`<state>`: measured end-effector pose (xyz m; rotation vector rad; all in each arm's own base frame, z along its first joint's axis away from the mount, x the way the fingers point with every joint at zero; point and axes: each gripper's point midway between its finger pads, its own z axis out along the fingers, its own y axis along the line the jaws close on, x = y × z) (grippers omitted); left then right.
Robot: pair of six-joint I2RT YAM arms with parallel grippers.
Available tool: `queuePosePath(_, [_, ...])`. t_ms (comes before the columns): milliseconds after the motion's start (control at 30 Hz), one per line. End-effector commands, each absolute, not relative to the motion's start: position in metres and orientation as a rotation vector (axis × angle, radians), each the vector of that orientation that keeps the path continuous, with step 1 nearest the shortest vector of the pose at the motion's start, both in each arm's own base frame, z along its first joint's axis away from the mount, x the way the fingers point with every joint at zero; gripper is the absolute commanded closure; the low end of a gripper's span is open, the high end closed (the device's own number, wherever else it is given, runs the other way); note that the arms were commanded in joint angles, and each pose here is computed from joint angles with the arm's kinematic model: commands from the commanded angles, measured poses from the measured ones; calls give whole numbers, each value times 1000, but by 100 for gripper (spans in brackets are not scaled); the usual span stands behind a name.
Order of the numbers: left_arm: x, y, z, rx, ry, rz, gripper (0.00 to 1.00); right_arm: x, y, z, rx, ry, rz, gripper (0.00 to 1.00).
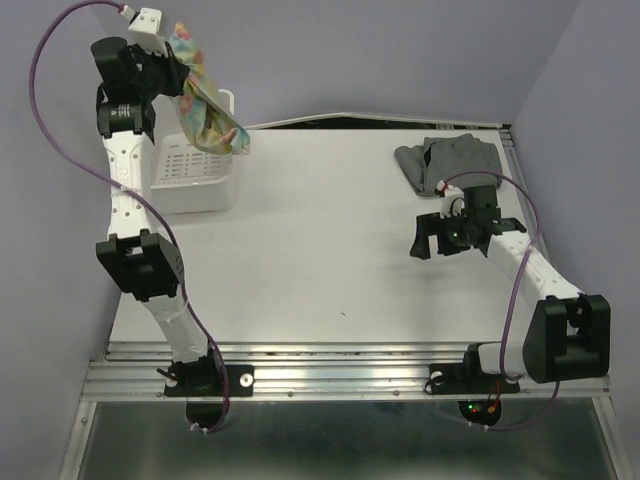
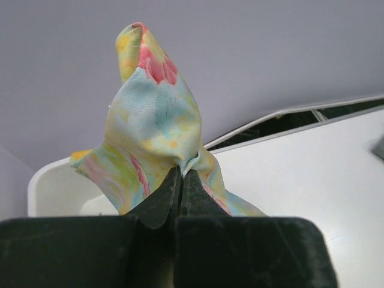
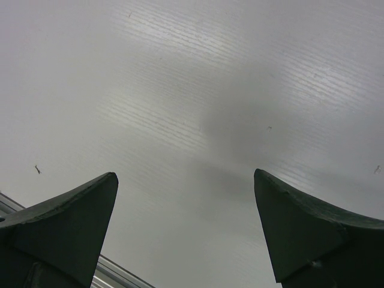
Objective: Fold and stack the skirts
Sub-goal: Grab the skirt from the pile, then move the skirt to the center of the board
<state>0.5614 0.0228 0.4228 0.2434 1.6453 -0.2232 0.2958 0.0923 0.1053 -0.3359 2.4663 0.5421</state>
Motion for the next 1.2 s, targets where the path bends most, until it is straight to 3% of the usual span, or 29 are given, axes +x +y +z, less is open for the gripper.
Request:
queuePosePath(0, [488, -62, 509, 477, 1413, -328, 100, 316, 98, 134, -360, 2360, 537, 0])
queuePosePath(133, [456, -115, 494, 598, 1420, -424, 100, 323, 101, 144, -367, 2337, 548, 0])
queuePosePath(400, [402, -214, 349, 873, 1626, -676, 98, 334, 104, 165, -382, 2295, 557, 0])
queuePosePath(433, [395, -222, 323, 908, 1673, -700, 93, 333, 104, 165, -386, 2295, 558, 0])
queuePosePath(467, [388, -229, 309, 950, 1692, -708, 72, 333, 104, 165, -388, 2297, 555, 0])
queuePosePath(533, [370, -244, 275, 1055, 1754, -759, 50, 329, 102, 162, -399, 2305, 544, 0])
queuePosePath(567, [364, -245, 255, 1069, 1820, -790, 30, 327, 101, 161, -409, 2308, 536, 0])
queuePosePath(700, [352, -238, 236, 1106, 1877, -800, 9, 321, 101, 155, -439, 2326, 541, 0])
queuePosePath(933, [344, -225, 224, 1093, 1916, -730, 8, 320, 112, 146, -495, 2340, 630, 0])
queuePosePath(1167, [333, -221, 182, 1055, 2032, -693, 16, 321, 134, 128, -486, 2384, 796, 11])
